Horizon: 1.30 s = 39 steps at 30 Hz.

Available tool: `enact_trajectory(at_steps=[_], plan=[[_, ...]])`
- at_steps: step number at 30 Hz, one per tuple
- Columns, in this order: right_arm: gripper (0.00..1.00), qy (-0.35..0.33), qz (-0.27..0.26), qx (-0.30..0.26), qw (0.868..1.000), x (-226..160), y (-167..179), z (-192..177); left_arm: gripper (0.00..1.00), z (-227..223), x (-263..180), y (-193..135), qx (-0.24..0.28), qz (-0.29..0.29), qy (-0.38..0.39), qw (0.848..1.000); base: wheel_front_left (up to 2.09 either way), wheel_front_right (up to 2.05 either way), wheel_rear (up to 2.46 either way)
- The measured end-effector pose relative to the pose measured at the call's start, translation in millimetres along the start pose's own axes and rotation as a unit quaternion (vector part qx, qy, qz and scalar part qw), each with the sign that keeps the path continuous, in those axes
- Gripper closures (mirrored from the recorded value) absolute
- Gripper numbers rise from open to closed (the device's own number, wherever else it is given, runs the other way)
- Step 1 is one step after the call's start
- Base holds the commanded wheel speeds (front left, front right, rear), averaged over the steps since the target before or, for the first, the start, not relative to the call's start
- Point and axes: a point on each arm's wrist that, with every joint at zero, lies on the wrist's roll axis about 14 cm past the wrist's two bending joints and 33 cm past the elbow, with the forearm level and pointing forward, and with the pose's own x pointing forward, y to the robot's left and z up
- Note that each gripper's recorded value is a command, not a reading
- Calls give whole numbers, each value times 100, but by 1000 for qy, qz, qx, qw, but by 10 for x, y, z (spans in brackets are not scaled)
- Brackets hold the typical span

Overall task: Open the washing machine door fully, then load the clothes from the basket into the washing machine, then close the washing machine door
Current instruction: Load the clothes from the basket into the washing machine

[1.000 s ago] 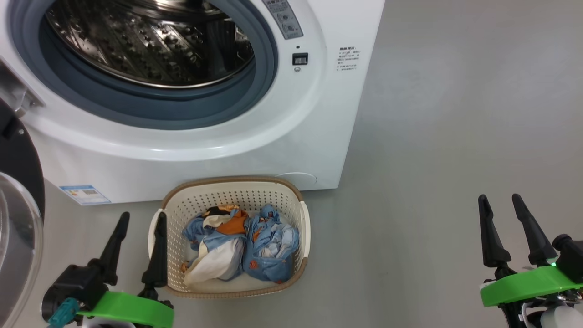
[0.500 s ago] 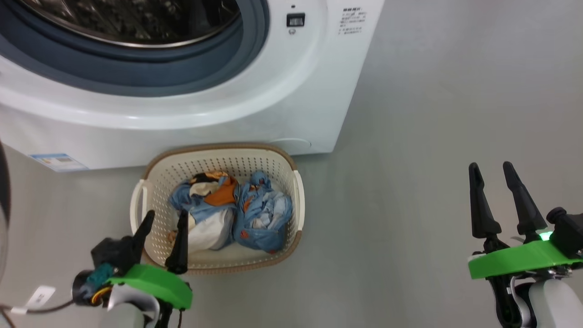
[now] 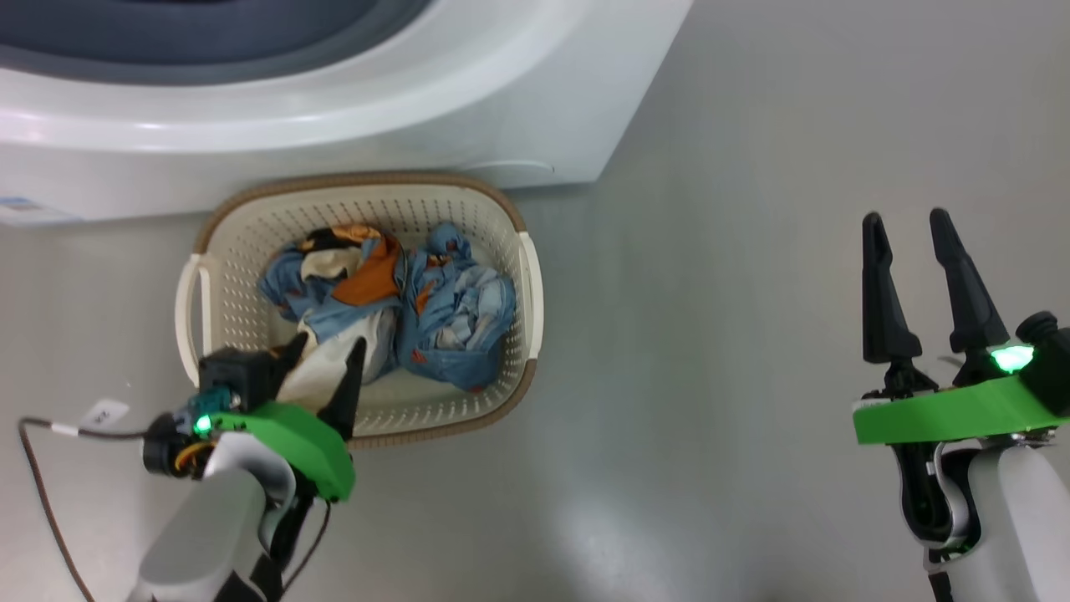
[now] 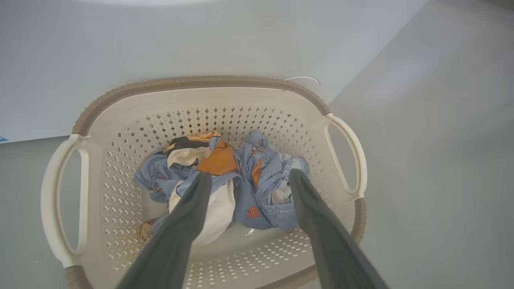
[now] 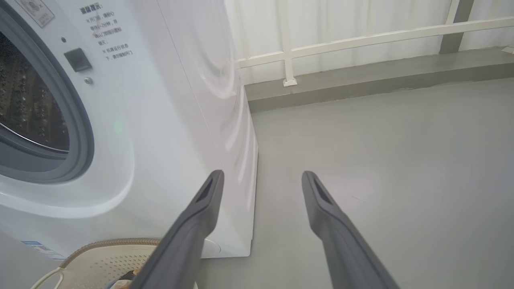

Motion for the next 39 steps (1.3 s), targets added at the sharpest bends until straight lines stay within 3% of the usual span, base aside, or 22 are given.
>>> enact_trajectory(at_steps=[12,27,39], plan=[[0,13,15,-3,1000,298,52,-256,0,-402,390,337,54,14,96,994,0,0,0],[0,25,18,-8,1000,446,20,-476,0,-507,843,609,109,10,141,984,0,0,0],[0,45,14,-9,999,451,-20,-679,0,-674,1104,627,130,-5,175,976,0,0,0]])
